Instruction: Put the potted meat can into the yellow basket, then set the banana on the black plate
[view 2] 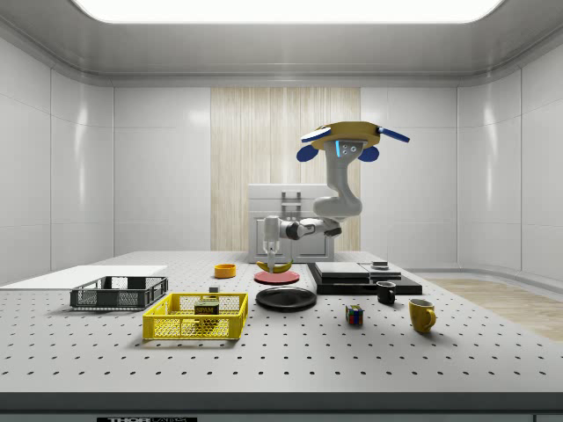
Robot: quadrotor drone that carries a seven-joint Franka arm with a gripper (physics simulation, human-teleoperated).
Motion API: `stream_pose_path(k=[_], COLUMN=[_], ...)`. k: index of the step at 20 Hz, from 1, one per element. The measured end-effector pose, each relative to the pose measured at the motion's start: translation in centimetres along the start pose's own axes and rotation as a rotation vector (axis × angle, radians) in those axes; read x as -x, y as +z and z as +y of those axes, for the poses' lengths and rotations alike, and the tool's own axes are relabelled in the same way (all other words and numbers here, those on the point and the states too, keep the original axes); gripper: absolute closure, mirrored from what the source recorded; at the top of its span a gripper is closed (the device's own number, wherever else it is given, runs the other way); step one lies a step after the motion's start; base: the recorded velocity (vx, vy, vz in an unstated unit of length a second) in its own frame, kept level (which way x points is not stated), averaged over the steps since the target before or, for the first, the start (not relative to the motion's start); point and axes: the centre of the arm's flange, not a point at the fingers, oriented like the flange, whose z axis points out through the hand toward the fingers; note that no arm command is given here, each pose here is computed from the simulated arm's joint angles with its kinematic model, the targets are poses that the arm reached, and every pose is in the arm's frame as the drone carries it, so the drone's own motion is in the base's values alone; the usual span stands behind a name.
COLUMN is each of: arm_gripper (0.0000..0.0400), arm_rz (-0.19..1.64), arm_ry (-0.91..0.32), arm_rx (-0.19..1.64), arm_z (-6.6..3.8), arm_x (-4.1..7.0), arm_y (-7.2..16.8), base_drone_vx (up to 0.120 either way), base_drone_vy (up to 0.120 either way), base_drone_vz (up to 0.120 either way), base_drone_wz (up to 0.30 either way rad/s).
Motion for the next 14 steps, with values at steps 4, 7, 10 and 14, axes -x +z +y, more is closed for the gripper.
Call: stream_pose_path(k=[4,7,10,14], arm_gripper=[0.021,0.021,0.021,0.021], arm_rz=[0.0,0.0,0.0,0.0], arm_ry=[0.0,0.0,0.0,0.0], arm_rx=[0.0,0.0,0.0,0.0], arm_z=[0.0,0.0,0.0,0.0], arm_x=[0.0,0.0,0.0,0.0], arm_y=[0.0,0.0,0.0,0.04], base_drone_vx=[-0.12,-0.12,-0.12,-0.08], base_drone_vy=[0.0,0.0,0.0,0.0], base_drone_vz=[0.0,0.0,0.0,0.0], base_drone_wz=[0.0,0.0,0.0,0.0])
